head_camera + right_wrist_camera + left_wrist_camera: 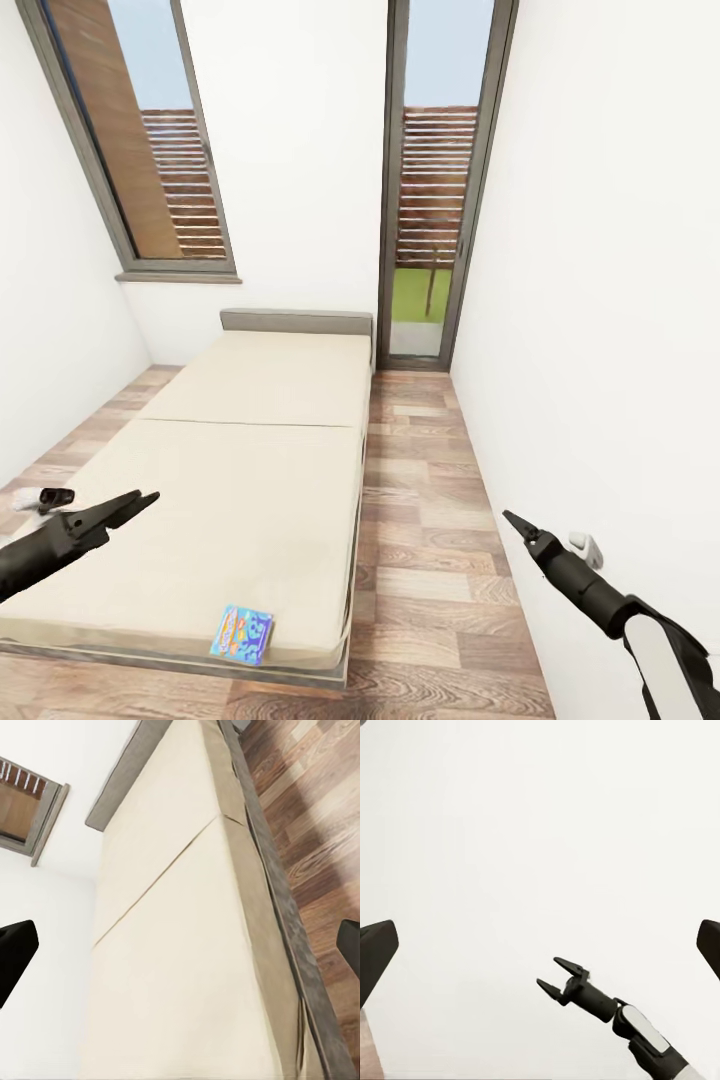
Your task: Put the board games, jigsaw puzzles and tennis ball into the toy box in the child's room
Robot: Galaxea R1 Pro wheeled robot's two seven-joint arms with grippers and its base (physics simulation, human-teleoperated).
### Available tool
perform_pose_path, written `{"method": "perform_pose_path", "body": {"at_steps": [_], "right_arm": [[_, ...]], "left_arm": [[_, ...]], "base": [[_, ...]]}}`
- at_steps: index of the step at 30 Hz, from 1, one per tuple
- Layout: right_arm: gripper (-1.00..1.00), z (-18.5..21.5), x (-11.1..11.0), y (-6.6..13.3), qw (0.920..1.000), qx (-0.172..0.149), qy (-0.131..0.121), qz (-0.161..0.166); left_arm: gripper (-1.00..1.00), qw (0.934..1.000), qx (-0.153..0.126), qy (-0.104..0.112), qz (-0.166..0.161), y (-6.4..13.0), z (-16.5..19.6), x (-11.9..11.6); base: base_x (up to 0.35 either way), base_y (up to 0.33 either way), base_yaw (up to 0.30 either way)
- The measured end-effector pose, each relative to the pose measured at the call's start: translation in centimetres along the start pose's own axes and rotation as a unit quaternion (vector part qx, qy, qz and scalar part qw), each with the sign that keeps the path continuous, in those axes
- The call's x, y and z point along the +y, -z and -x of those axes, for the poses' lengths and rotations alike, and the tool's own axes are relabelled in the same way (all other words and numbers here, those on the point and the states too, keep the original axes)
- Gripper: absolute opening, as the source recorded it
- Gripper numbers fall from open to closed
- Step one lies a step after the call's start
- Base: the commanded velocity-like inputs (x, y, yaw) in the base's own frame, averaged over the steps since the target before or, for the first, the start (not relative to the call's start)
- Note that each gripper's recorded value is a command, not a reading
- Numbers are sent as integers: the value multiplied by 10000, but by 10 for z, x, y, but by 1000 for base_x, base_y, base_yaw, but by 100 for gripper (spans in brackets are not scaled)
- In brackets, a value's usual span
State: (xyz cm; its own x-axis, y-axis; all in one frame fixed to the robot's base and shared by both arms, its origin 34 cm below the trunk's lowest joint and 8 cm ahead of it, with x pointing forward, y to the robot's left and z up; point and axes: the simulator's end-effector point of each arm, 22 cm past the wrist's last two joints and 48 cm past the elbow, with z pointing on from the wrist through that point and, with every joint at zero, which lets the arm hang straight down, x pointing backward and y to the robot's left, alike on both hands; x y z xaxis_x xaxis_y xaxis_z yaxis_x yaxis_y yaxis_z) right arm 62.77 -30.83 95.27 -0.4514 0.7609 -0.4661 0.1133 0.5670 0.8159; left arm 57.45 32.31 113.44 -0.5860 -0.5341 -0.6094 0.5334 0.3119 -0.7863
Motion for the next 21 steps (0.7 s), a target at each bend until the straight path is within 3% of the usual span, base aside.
{"method": "perform_pose_path", "body": {"at_steps": [7,13,17,21], "right_arm": [[100,-12,-5,-9,9998,128,50,-116],[100,-18,-11,-15,9996,180,57,-222],[100,-26,-8,-23,9993,286,120,-195],[100,-33,-9,-29,9989,362,165,-242]], "left_arm": [[100,9933,313,688,872,-8,-40,71],[100,9876,353,1054,1109,-4,-60,100],[100,9804,335,1469,1272,6,-81,125],[100,9771,310,1612,1352,11,-91,139]], "base": [[0,0,0],[0,0,0],[0,0,0],[0,0,0]]}}
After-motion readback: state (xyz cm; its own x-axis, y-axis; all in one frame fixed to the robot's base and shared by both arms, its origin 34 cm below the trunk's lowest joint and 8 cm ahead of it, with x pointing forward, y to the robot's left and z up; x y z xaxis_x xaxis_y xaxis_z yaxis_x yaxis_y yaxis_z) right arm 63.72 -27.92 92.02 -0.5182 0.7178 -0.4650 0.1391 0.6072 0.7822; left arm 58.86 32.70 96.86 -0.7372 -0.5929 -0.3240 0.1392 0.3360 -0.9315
